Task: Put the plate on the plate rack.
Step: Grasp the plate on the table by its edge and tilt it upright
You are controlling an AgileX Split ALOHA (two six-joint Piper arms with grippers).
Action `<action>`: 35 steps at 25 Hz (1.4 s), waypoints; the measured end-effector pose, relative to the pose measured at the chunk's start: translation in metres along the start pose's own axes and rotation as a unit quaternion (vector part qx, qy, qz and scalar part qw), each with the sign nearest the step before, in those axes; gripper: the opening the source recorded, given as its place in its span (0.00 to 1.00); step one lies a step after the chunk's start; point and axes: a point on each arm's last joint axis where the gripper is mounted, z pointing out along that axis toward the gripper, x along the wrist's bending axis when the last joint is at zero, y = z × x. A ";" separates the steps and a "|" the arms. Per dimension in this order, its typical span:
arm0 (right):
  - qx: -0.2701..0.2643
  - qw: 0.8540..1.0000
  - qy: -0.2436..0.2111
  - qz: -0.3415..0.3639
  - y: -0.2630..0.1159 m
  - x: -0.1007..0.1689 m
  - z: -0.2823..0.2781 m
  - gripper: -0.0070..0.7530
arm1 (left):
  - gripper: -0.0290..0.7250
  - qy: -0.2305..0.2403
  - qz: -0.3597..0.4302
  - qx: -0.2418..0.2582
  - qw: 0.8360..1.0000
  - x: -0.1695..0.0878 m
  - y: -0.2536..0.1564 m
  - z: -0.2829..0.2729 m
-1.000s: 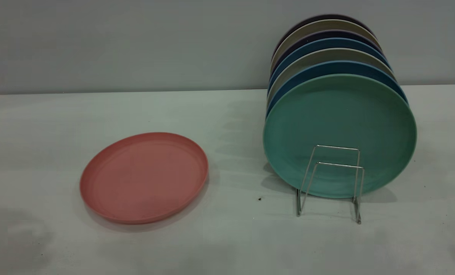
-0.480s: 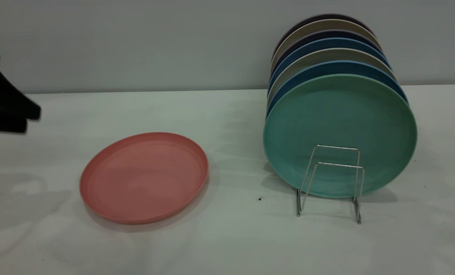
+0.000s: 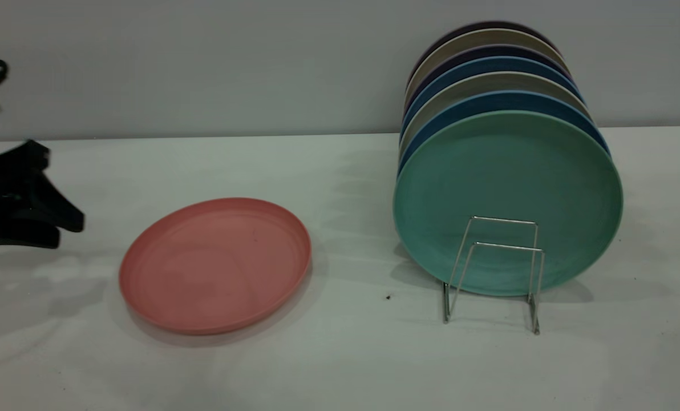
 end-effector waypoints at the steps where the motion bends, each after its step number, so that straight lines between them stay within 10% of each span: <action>1: 0.000 1.000 0.000 -0.001 0.002 -0.001 0.001 0.53 | 0.56 0.001 0.005 0.002 1.000 -0.003 0.000 0.003; 35: -0.023 1.000 -0.010 -0.002 0.012 -0.011 0.014 0.55 | 0.58 0.019 -0.017 0.027 0.999 -0.004 -0.004 0.068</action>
